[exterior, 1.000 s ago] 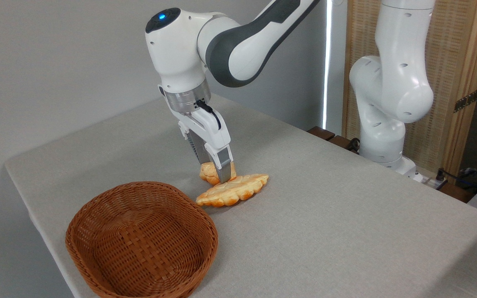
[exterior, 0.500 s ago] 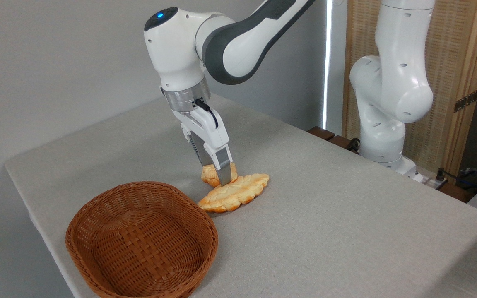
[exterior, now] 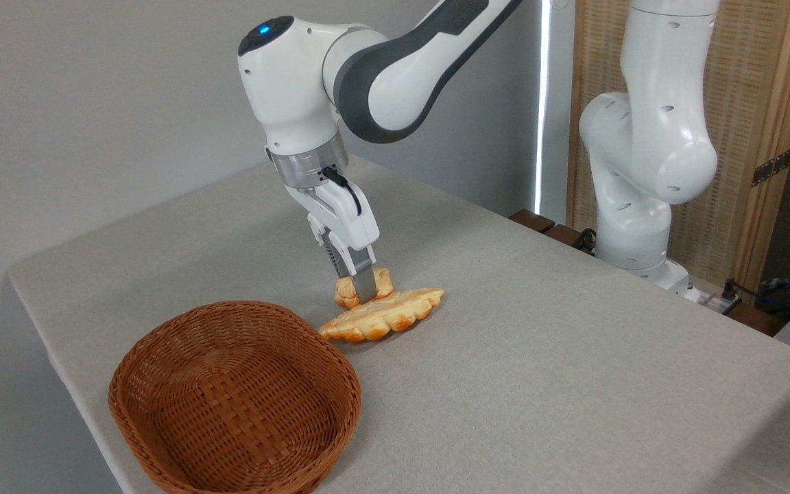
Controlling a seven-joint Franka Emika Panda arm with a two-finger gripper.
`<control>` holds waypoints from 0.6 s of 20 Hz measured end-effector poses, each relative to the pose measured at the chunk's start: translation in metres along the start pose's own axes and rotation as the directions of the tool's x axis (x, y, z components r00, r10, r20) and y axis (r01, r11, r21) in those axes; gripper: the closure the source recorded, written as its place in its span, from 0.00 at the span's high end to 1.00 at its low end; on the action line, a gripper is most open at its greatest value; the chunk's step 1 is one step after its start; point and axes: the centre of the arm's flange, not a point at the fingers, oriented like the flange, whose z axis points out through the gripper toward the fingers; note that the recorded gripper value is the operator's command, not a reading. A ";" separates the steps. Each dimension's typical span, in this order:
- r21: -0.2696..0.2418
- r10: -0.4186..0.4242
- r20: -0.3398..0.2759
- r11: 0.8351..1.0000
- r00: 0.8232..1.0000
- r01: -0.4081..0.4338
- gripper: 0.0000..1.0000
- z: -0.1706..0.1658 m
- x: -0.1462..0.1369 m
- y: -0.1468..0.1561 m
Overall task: Put bread into the basket
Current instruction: 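Close the gripper on the small bread roll and lift it, then carry the bread roll over the wicker basket and lower it inside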
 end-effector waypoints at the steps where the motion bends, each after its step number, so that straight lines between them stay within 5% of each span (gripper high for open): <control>1: 0.004 -0.001 -0.006 1.000 1.000 0.001 0.33 -0.003 0.000 -0.001; 12: 0.087 -0.030 -0.154 0.995 0.988 0.044 0.34 -0.086 0.004 -0.026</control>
